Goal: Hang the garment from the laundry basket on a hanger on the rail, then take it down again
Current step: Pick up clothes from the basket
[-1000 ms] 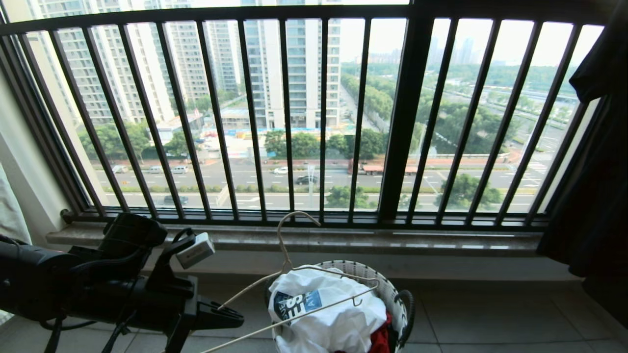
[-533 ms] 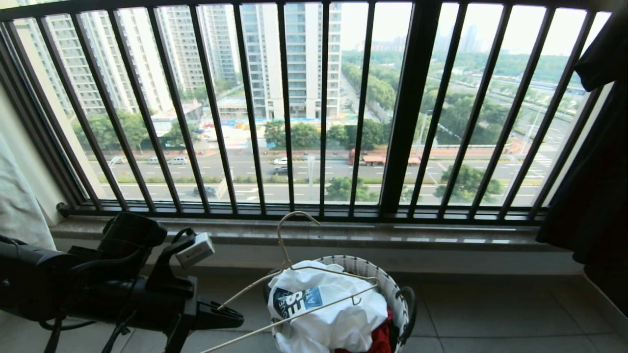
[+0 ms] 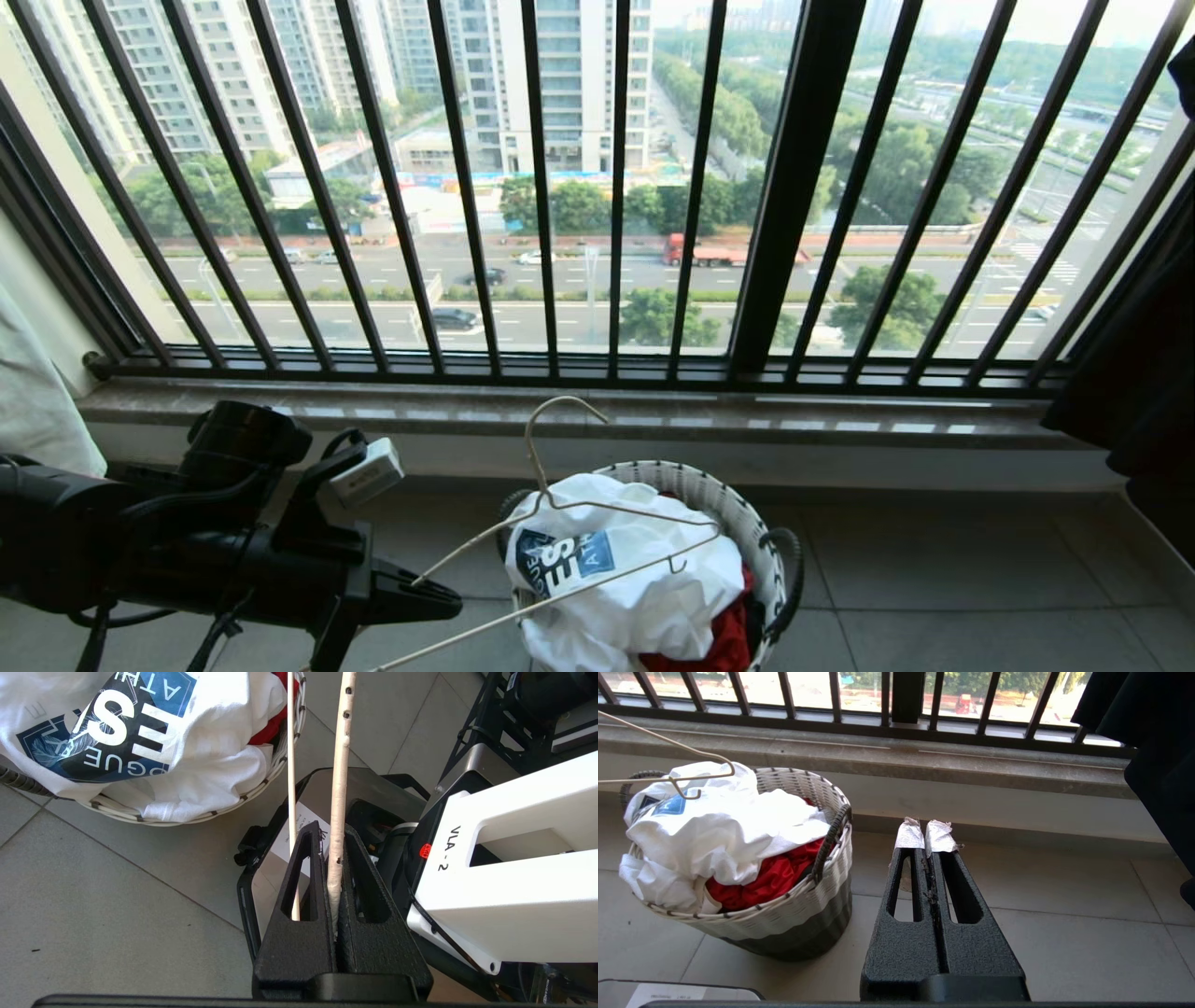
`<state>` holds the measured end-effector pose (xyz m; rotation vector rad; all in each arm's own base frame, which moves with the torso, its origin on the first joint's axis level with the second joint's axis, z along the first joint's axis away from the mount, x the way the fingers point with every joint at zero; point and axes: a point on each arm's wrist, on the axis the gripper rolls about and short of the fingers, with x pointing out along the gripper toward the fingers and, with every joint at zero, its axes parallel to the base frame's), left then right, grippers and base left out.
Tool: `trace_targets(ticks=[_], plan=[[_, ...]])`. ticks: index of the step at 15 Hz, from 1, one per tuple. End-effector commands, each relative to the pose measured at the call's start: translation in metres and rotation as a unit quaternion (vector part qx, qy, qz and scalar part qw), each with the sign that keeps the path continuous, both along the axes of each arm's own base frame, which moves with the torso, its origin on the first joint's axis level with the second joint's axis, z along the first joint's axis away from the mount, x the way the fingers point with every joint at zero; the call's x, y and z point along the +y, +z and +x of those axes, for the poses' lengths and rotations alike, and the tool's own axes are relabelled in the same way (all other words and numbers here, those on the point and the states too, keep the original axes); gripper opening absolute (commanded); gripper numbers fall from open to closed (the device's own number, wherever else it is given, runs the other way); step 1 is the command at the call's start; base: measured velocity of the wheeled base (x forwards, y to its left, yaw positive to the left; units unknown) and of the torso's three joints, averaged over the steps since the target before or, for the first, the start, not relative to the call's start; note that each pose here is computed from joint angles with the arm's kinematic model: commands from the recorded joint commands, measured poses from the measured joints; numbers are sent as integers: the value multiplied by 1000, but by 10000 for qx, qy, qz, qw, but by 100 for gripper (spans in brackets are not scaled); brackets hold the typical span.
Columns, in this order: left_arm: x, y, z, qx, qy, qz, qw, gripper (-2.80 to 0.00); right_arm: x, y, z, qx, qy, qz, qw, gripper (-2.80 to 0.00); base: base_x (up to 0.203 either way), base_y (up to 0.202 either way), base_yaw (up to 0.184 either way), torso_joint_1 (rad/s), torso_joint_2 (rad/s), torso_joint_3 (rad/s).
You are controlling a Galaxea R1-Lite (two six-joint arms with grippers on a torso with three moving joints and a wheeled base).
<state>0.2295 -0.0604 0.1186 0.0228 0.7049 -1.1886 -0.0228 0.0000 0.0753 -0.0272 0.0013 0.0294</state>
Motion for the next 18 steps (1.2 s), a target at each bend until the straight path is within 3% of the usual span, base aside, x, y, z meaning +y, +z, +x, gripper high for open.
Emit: trace_targets(ticks=[1, 18], plan=[[0, 5, -2, -100, -15, -33, 9999, -280, 0, 0, 0, -1, 7, -2, 10000, -280, 0, 0, 0, 1, -5, -203], [1, 9, -4, -165, 18, -45, 9999, -280, 0, 0, 0, -1, 7, -2, 10000, -280, 0, 0, 0, 4, 3, -199]])
